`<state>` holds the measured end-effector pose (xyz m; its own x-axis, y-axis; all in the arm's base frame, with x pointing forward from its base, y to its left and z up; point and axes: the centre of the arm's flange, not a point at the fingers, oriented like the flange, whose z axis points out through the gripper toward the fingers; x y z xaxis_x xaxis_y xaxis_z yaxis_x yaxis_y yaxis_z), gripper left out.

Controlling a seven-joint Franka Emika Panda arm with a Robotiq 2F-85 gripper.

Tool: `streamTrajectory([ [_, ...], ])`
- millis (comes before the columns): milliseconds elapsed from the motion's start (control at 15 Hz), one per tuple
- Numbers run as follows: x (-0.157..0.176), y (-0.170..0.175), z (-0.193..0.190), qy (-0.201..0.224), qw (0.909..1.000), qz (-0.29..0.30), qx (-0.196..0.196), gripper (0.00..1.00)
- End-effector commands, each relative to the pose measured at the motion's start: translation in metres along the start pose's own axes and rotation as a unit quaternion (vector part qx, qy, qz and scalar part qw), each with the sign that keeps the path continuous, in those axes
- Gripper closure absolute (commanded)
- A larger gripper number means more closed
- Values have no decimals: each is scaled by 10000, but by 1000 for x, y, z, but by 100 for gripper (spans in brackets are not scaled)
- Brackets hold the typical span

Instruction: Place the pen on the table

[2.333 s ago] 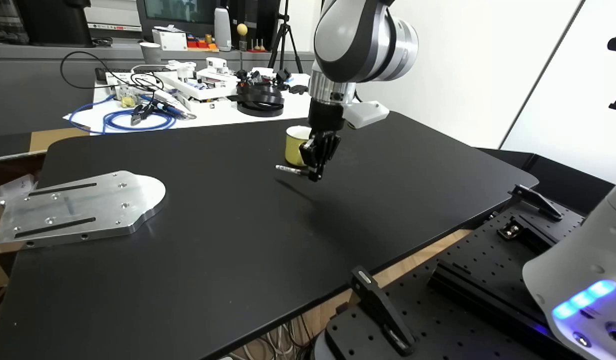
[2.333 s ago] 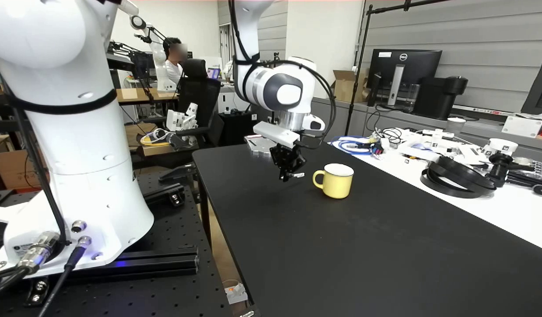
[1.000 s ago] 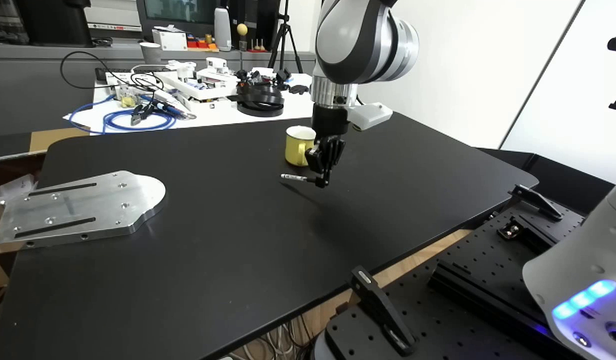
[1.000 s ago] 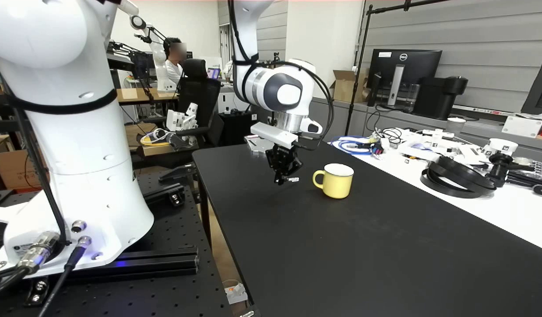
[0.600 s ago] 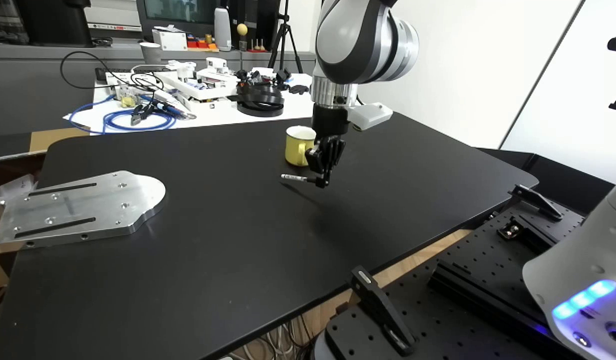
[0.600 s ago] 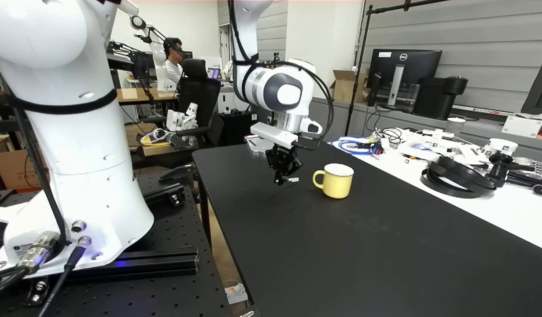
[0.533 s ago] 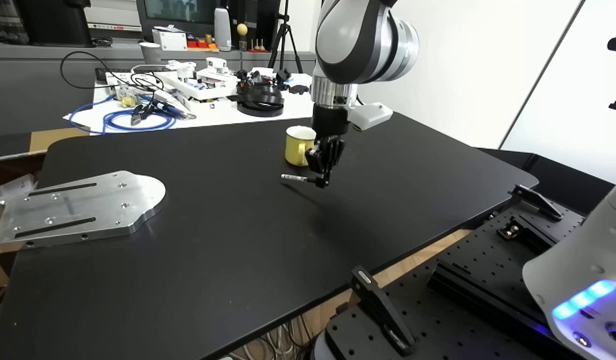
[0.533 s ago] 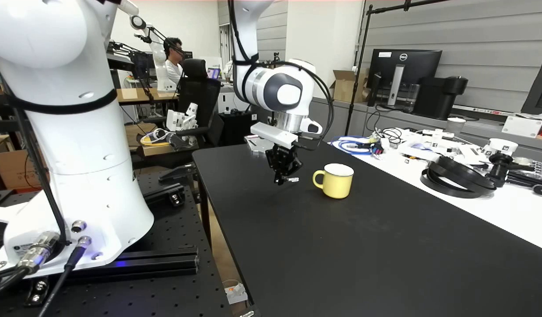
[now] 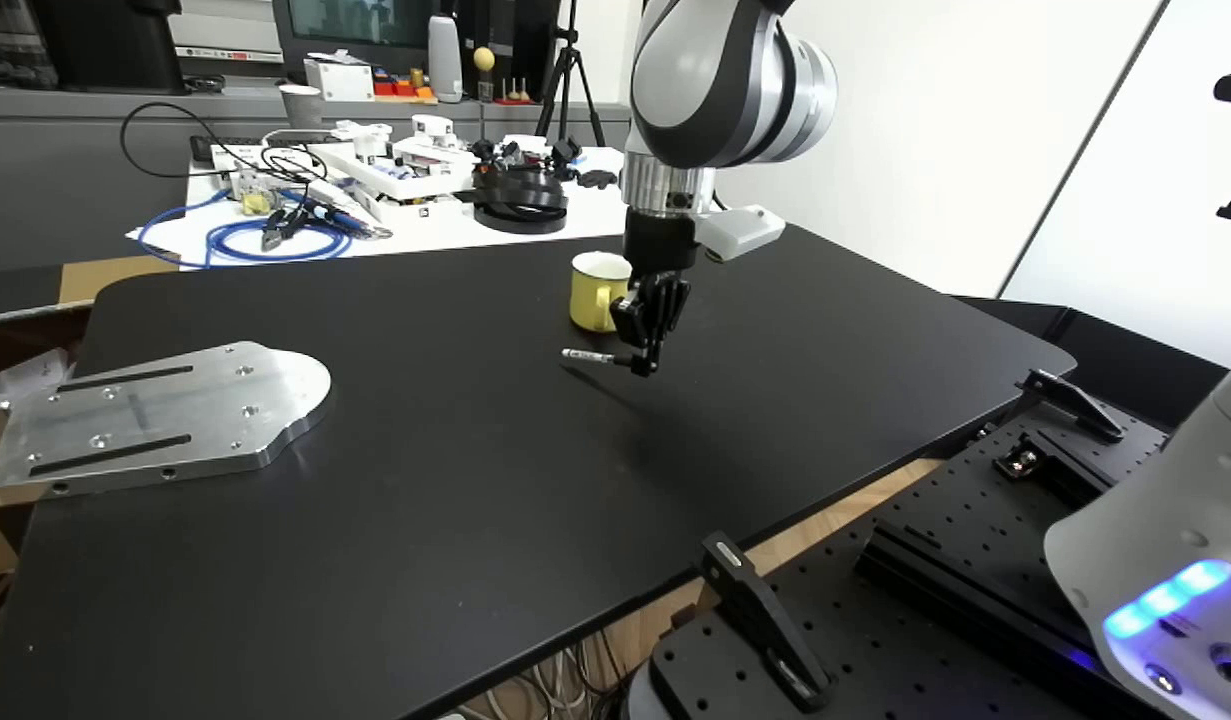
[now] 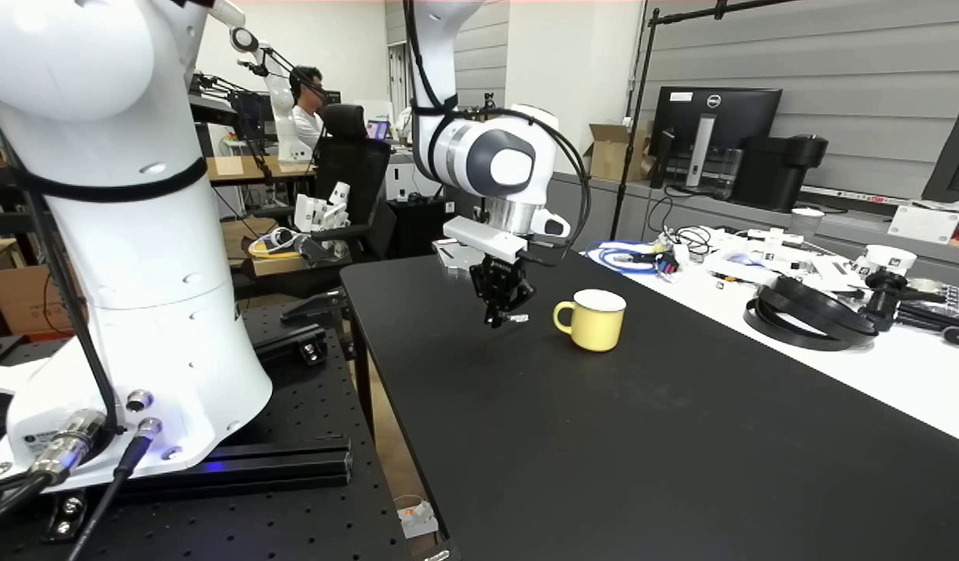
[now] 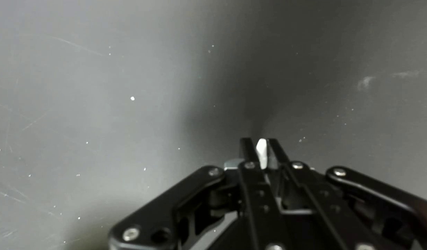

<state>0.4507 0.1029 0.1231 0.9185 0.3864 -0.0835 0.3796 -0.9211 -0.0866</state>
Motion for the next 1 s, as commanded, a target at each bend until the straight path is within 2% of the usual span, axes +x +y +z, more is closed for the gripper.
streamTrajectory([
  [0, 0, 0, 1, 47, 10000, 29, -32, 97],
  [600, 3, -1, 9, 397, 9992, -32, -69, 97],
  [933, 5, -3, 23, 376, 9993, -46, -37, 97],
])
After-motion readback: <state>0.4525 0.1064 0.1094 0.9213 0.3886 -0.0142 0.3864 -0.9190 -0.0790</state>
